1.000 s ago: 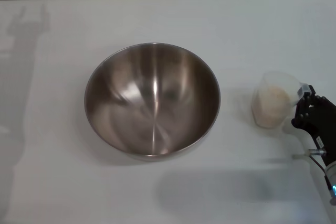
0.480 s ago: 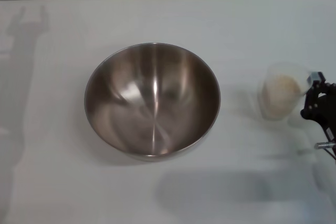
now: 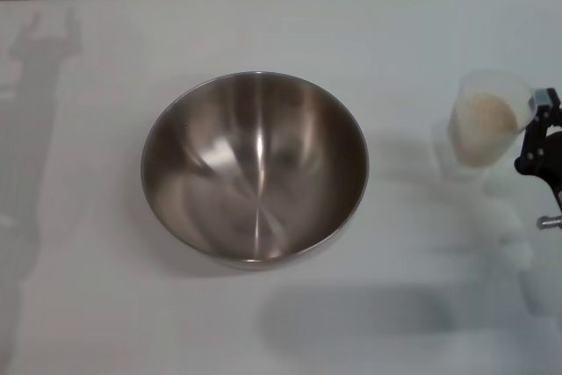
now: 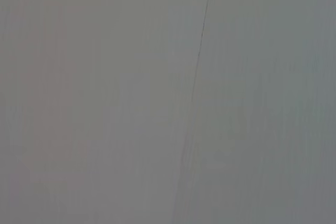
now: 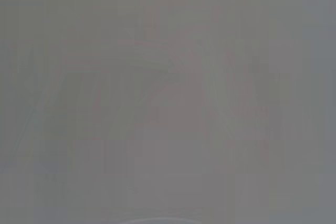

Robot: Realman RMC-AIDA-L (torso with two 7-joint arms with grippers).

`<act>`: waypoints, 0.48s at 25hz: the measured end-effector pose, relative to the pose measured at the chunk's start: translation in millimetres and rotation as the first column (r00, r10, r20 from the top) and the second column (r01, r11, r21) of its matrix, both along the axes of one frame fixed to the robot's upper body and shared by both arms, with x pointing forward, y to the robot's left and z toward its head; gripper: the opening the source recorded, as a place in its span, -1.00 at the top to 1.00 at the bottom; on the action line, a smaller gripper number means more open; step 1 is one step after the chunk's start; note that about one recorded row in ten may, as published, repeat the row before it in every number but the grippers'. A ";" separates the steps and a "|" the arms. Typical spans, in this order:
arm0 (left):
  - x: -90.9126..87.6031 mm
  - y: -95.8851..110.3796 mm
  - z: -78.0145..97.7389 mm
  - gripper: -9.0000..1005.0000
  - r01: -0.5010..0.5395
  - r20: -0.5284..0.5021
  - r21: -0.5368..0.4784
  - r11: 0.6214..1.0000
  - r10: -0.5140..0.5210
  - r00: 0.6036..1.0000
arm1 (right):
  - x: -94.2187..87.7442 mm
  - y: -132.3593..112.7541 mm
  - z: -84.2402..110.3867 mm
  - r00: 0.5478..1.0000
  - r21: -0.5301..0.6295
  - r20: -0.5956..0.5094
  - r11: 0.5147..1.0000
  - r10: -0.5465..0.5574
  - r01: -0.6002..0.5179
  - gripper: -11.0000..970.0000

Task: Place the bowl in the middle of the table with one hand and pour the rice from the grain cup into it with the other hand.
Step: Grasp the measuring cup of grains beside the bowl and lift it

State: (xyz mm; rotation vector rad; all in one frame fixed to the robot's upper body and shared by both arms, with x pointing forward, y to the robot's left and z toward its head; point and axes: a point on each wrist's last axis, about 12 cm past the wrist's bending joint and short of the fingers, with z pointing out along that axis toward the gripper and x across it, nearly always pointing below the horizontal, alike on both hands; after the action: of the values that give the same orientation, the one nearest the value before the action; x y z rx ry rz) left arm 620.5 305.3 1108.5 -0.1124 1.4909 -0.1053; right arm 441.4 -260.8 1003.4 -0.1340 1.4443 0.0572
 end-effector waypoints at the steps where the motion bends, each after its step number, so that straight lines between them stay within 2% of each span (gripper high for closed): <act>1: 0.0 0.0 -0.1 -0.01 0.000 0.000 0.000 1.000 0.000 1.000 | 1.3 -0.9 1.7 1.000 -0.010 0.014 1.000 0.000 0.000 0.94; 8: -4.4 3.8 -1.7 -0.01 -0.009 0.010 0.001 1.000 0.009 1.000 | 8.4 -2.9 12.7 0.993 -0.133 0.116 0.991 0.020 -0.004 0.94; 12: -6.3 5.3 -3.1 -0.01 -0.013 0.010 -0.002 1.000 0.013 1.000 | 12.9 -4.5 19.7 0.985 -0.153 0.169 0.988 0.021 0.005 0.94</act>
State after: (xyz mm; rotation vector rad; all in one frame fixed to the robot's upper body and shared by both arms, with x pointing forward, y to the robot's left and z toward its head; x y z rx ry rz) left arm 614.2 310.6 1105.4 -0.1223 1.4802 -0.0967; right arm 454.2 -265.3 1023.1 -0.2646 1.2763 -0.0582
